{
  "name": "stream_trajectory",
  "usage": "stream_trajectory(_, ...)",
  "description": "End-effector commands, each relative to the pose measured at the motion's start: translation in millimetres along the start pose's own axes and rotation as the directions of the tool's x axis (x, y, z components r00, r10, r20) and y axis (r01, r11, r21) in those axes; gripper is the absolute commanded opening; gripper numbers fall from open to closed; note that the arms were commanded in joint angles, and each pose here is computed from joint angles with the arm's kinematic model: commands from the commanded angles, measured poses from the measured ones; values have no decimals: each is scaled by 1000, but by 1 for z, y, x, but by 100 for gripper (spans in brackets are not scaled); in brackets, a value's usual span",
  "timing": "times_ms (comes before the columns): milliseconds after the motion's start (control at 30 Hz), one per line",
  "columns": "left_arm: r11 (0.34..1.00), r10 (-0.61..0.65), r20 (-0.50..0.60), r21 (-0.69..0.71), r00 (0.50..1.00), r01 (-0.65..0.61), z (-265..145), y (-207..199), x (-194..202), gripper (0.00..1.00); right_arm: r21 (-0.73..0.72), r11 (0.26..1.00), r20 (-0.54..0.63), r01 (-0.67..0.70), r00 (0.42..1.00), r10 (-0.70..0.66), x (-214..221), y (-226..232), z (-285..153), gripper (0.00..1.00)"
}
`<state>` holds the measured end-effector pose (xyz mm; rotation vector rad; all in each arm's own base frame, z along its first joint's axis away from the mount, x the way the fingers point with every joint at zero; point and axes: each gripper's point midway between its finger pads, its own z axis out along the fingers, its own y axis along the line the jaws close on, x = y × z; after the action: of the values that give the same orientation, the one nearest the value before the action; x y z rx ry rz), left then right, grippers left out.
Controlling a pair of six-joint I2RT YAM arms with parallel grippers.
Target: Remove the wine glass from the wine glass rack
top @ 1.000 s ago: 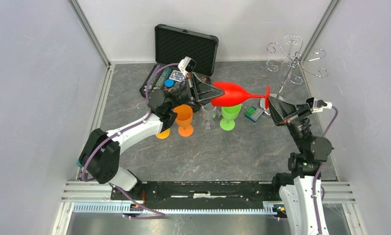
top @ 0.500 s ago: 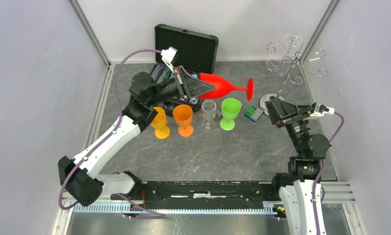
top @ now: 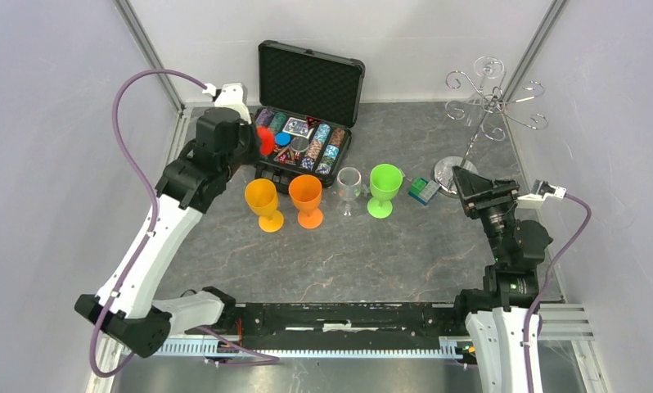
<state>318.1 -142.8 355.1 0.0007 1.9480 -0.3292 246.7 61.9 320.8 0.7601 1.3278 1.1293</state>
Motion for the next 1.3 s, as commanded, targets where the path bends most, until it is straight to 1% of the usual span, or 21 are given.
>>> stream_trajectory(0,902,161,-198,-368,967,-225,-4,98,24,2,10,998,25,62,998,-62,-6,4,-2,64)
stream_trajectory(67,879,141,-290,-404,947,-254,0,116,43,2,12,998,15,62,998,-62,-4,2,-2,64)
stream_trajectory(200,883,106,-457,-365,883,-295,8,126,96,2,8,997,8,72,997,-72,-2,1,-3,64)
stream_trajectory(267,884,94,-509,-354,856,-307,11,130,113,2,11,997,11,71,997,-72,-2,-1,-3,64)
stream_trajectory(367,885,74,-552,-347,831,-309,16,133,130,2,8,998,2,70,998,-70,0,-2,-2,64)
stream_trajectory(433,896,60,-561,-335,826,-292,19,130,137,2,7,998,-19,61,998,-61,4,-5,-2,64)
stream_trajectory(467,900,57,-568,-327,821,-288,21,129,142,2,-18,998,-15,64,998,-64,3,1,-1,63)
stream_trajectory(867,896,5,-608,-349,794,-273,29,140,172,2,-18,998,-31,65,997,-66,6,1,0,63)
stream_trajectory(1067,900,-31,-585,-370,810,-233,30,147,172,7,-15,997,-31,70,997,-70,5,1,2,63)
stream_trajectory(1100,902,-37,-583,-369,812,-224,30,147,173,9,-13,997,-32,70,997,-71,5,0,2,63)
stream_trajectory(1267,909,-67,-590,-369,805,-194,32,151,182,14,-11,997,-33,75,997,-75,5,-1,3,63)
